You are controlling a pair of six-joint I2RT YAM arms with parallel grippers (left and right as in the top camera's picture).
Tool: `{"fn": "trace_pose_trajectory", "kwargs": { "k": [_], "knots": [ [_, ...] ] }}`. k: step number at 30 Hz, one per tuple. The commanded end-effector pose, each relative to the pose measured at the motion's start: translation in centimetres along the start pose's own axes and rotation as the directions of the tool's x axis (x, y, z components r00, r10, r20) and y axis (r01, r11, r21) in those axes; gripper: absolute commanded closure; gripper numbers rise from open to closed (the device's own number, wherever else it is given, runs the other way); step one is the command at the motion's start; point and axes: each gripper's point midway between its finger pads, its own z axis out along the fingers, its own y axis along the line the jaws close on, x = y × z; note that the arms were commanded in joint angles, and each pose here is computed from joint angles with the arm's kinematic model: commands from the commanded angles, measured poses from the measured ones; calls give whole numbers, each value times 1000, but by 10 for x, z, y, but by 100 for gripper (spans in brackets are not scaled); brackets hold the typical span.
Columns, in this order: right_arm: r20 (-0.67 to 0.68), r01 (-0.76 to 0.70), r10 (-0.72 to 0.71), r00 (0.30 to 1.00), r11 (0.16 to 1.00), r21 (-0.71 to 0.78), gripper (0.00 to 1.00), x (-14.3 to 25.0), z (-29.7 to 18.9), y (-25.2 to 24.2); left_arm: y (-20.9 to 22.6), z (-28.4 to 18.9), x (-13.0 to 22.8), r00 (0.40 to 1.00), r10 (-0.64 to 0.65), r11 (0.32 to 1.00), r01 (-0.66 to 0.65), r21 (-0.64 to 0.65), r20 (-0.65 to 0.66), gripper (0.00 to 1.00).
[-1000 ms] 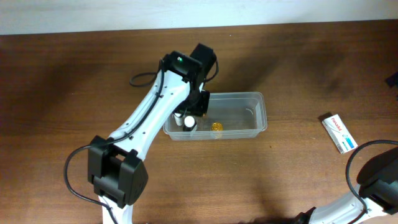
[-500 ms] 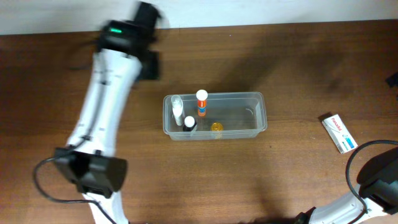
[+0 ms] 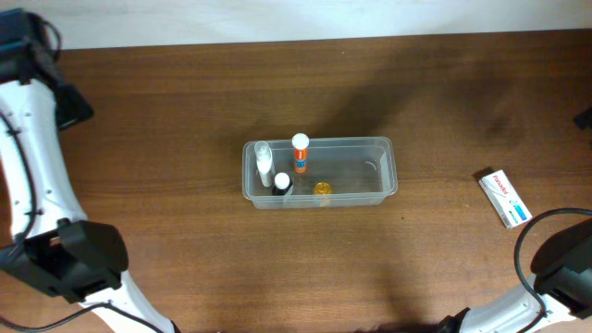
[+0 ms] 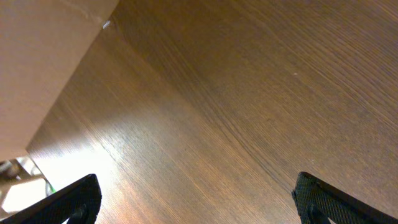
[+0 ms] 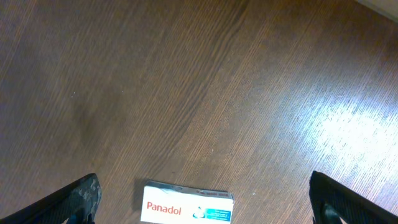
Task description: Pack container
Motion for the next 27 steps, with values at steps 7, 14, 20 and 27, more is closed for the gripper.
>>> {"fn": "trace_pose_trajectory", "kwargs": {
  "k": [7,14,20,27],
  "knots": [
    [24,-10,9,1000,1000,5,2,-5,-7,-3,17,11,-2,995,-82,994,85,69,-49,1],
    [24,-10,10,1000,1000,5,2,-5,-7,-3,17,11,-2,995,-82,994,85,69,-49,0],
    [25,-10,10,1000,1000,6,2,-5,-7,-3,17,11,-2,995,-82,994,85,70,-49,1],
    [-106,17,-6,994,995,100,2,28,-6,-24,17,11,-2,995,-82,994,85,69,-49,1]
  ]
}}
